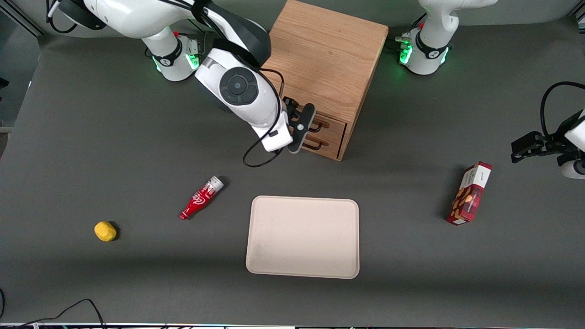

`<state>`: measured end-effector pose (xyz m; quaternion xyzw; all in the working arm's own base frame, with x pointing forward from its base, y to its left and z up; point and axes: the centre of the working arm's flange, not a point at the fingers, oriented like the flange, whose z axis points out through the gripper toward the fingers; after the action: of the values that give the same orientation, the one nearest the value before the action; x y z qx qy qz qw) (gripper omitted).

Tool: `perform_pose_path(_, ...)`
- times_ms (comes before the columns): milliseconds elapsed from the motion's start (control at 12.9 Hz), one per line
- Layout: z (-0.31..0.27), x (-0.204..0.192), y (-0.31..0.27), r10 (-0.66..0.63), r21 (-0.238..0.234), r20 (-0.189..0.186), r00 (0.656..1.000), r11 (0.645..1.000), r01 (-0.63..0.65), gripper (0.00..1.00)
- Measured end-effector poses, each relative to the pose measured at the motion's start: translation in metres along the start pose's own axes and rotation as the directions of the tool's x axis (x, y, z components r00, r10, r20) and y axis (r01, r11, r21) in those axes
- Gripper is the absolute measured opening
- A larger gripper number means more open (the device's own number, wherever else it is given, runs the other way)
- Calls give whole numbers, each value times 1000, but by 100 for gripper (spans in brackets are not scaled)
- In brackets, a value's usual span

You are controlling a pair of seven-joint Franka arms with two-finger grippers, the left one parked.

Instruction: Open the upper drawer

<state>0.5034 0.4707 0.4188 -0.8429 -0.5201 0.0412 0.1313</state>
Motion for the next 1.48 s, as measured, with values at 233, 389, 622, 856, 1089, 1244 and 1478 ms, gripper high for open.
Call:
perform_pose_path(233,11,1,7,-23,-15,7,1000,1000,23,100)
perform_pose_path(389,13,1,12,-38,-15,4,999,999,38,100)
perform_pose_path(622,15,-7,37,-36,-35,9,999,999,37,100)
perform_pose_path(856,8,-15,67,-28,-64,-2,1000,998,27,100)
perform_pose_path(1089,-15,-16,92,-2,-106,-49,999,994,-3,100)
perform_pose_path(1244,-26,-15,107,7,-144,-105,994,989,-22,100)
perform_pose_path(1478,-31,-20,129,-43,-195,-139,989,981,15,100)
